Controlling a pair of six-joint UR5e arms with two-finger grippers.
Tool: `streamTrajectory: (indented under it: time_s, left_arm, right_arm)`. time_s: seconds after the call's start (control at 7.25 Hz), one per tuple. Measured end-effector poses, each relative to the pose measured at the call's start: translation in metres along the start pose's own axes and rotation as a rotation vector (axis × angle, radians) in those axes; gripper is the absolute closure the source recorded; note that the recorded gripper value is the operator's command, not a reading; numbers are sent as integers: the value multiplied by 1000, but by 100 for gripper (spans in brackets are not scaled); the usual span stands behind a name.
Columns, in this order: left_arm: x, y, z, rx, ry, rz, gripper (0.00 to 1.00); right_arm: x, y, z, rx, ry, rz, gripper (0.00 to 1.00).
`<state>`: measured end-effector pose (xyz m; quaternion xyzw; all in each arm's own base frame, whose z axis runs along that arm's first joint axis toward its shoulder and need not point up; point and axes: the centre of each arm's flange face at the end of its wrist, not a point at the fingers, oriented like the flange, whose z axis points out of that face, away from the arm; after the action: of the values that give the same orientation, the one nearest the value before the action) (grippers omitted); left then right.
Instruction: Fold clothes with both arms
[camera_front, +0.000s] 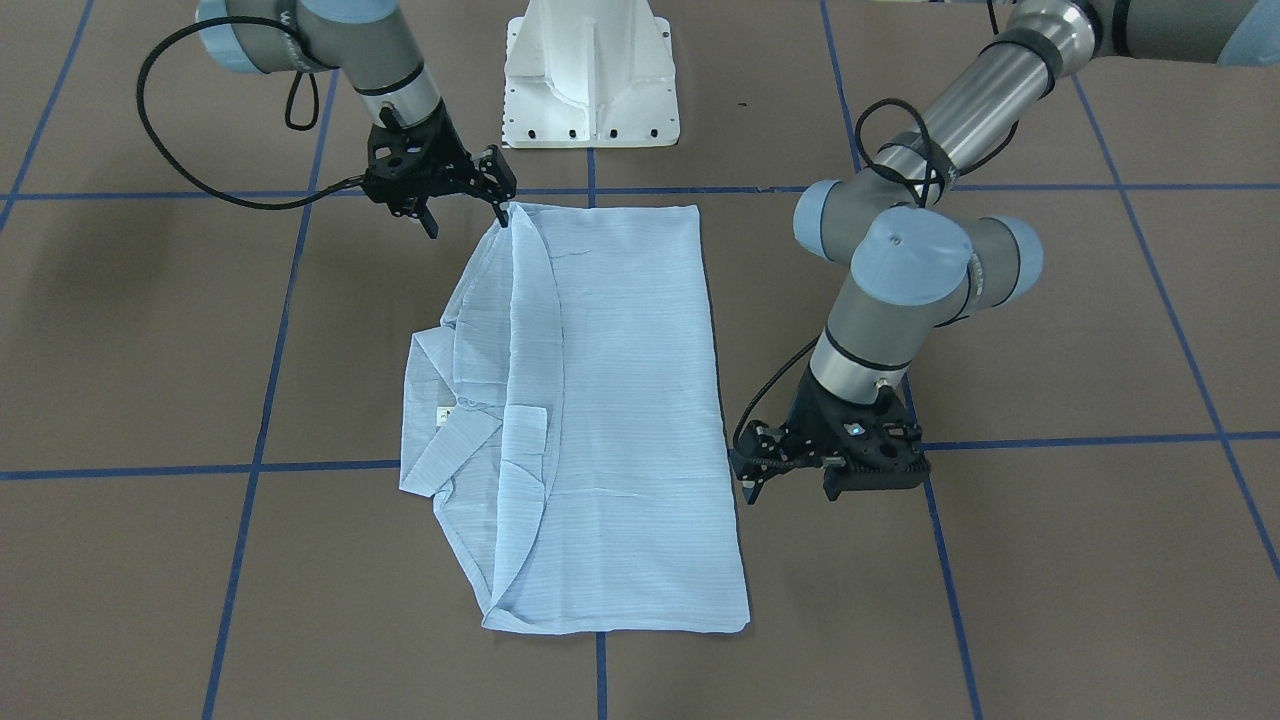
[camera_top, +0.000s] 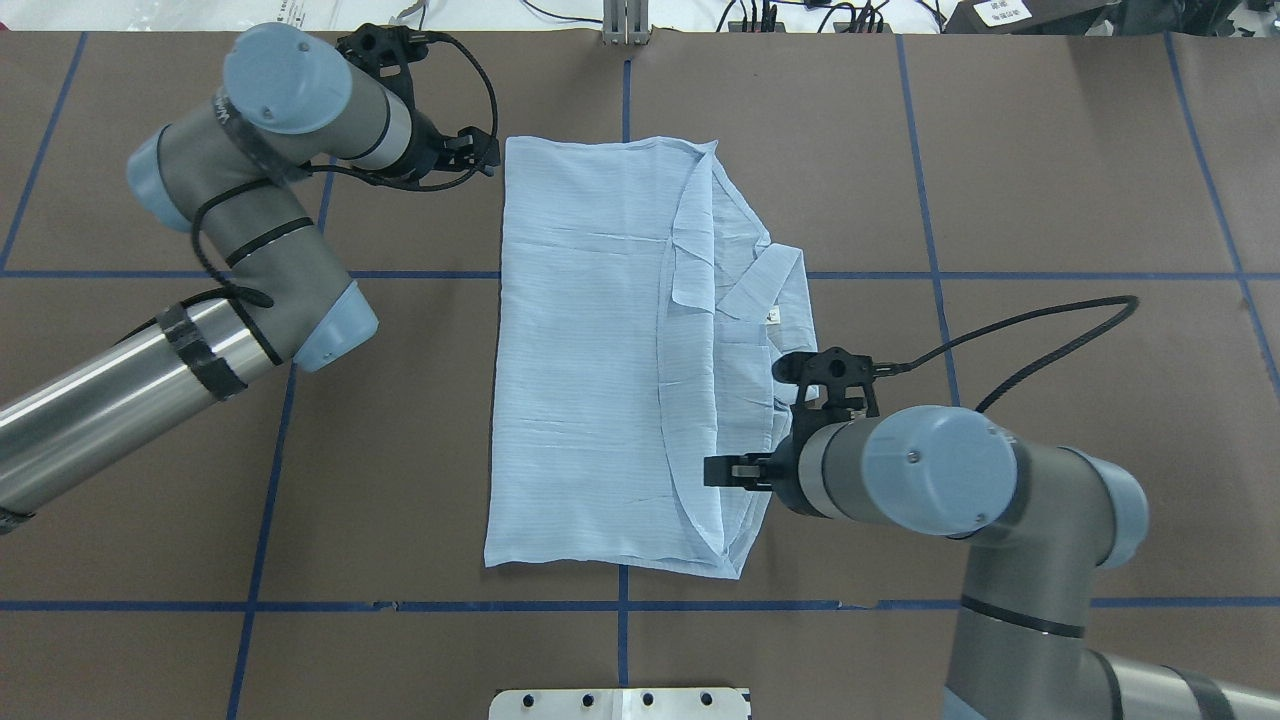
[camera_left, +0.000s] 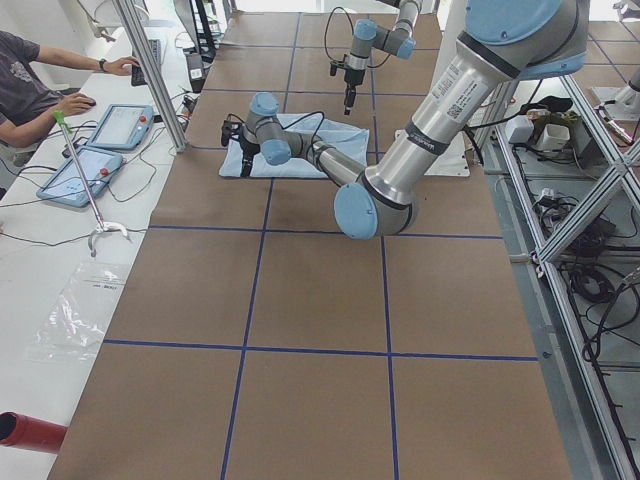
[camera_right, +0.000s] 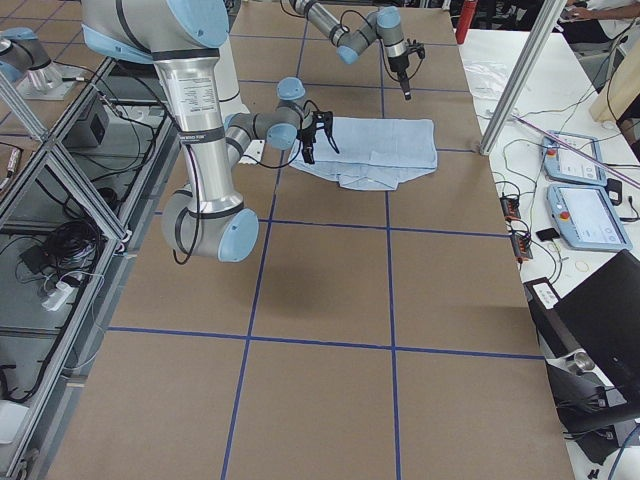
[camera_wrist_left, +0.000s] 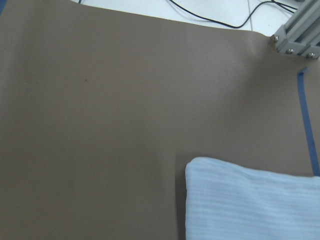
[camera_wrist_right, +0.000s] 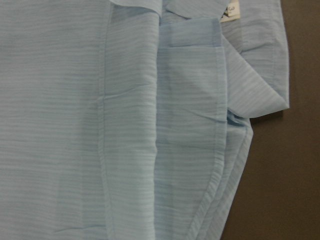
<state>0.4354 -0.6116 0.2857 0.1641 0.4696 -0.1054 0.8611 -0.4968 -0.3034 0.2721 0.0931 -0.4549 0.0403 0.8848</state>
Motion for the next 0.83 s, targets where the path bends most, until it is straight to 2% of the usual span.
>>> streamTrajectory:
  time_s: [0.28,0.83]
  left_arm:
    - [-8,24,-33,-32,32,7,0]
    - [-4,43,-30,-58,39,12,0]
  right_arm:
    - [-46,7,15,8,80,-56,0]
    - [-57,30,49,-3,161,-183,0]
